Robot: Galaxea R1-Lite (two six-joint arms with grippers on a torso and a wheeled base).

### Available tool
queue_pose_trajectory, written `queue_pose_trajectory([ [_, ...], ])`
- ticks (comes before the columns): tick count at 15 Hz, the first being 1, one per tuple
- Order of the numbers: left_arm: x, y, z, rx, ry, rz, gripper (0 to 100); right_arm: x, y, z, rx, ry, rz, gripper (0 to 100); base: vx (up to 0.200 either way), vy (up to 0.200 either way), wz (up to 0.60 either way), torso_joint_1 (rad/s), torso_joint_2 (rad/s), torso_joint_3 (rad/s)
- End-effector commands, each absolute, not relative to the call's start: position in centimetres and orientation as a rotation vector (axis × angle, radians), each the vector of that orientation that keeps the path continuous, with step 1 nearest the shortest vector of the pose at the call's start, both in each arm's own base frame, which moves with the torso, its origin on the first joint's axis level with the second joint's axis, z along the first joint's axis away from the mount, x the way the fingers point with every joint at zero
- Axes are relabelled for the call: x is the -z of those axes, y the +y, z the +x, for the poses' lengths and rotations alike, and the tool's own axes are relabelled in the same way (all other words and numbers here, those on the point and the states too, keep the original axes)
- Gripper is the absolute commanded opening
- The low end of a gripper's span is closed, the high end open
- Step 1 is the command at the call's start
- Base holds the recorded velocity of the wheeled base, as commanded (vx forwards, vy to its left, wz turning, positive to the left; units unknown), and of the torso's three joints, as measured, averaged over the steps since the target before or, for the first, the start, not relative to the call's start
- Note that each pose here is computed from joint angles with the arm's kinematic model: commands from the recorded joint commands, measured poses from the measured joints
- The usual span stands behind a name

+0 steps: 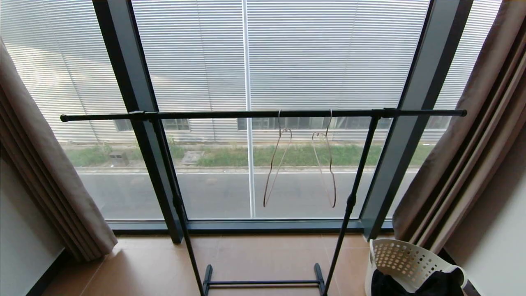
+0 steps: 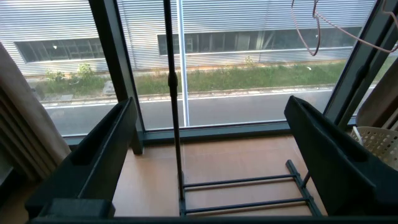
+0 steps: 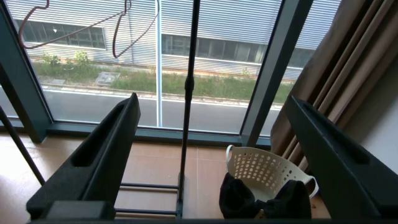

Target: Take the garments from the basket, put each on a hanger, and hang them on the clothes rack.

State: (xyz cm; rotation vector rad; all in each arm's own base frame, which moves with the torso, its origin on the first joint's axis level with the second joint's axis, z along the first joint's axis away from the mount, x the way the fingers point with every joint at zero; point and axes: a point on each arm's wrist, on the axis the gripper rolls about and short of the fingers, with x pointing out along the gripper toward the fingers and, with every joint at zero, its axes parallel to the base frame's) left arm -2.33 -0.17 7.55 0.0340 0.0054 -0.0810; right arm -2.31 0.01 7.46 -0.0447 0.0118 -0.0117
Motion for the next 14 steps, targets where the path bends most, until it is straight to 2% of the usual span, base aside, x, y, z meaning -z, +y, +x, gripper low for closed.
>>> queue_pose_trajectory([
  [1,-7.55,-0.17,-2.32,0.081,0.006,0.035,100,-7.48,0.01,-2.3,0.012,0.013,-0.044,100,0.0,0.0,0.0,0.0,0.0,0.0],
  [14,-7.55,-0.17,-2.32,0.083,0.006,0.029,100,-7.51,0.11,-2.31,-0.036,0.013,-0.047,100,0.0,0.0,0.0,0.0,0.0,0.0],
])
